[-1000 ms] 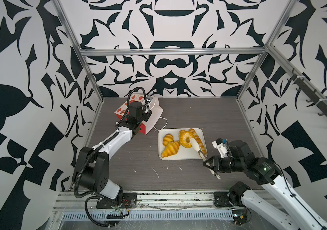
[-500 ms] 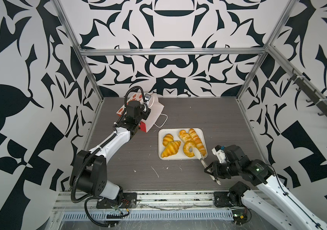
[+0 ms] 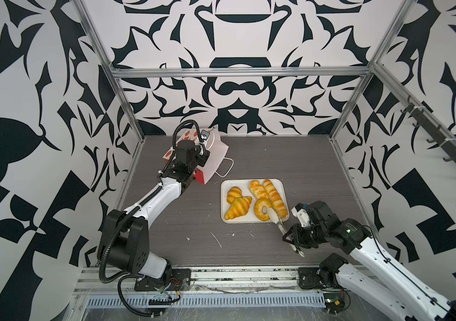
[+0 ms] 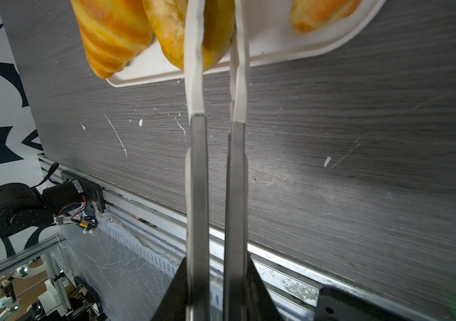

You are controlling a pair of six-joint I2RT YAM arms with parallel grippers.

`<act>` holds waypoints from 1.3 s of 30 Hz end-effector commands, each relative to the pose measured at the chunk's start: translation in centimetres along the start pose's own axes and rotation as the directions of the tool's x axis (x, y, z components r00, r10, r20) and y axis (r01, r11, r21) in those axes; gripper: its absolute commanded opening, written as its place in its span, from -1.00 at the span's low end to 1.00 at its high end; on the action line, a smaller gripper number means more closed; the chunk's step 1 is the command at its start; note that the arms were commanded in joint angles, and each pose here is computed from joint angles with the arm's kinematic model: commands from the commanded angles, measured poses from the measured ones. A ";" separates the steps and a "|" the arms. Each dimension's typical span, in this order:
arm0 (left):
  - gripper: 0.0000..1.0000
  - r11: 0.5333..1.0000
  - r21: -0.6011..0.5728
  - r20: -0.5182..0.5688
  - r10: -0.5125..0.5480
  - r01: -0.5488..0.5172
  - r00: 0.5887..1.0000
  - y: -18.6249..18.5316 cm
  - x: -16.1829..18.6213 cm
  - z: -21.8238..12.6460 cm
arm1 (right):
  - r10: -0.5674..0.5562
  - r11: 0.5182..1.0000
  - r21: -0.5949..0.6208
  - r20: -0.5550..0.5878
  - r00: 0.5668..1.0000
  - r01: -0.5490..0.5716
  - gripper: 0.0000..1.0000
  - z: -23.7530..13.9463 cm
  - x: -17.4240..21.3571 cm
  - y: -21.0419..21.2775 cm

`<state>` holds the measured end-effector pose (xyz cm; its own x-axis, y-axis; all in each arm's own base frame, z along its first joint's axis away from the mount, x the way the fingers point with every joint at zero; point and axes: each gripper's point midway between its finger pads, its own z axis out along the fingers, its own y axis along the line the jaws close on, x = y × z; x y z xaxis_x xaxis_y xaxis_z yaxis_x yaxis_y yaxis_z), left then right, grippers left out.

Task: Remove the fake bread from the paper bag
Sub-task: 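Open the right tongs and withdraw them from the tray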

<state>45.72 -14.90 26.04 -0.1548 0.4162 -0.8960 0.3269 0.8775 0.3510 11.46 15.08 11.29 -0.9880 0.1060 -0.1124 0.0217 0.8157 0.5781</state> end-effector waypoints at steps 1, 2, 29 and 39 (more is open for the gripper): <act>-1.00 1.000 -0.008 0.043 -0.018 0.018 0.999 0.5 -1.0 -0.2 | -0.018 1.000 0.008 0.034 0.999 0.018 -0.48 -0.5 -0.2 -0.1; -1.00 1.000 -0.008 0.042 -0.017 0.018 0.999 0.4 -0.9 -0.2 | -0.015 1.000 0.006 0.038 0.999 0.015 -0.43 -0.5 -0.1 -0.2; -1.00 1.000 -0.006 0.044 -0.021 0.021 0.999 0.2 -0.5 0.4 | 0.022 1.000 0.009 0.187 0.982 -0.024 -0.35 -5.3 0.6 -0.6; -1.00 0.999 -0.027 0.074 -0.022 0.024 0.997 0.9 -1.5 -0.5 | -0.113 0.963 0.270 0.419 0.901 -0.005 -0.43 -10.4 -4.4 -2.0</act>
<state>46.08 -15.07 26.65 -0.1261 0.3986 -0.9084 0.3193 0.8833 0.3432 11.65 9.30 17.53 -0.8949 0.2519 -0.3683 0.0552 0.8816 0.4687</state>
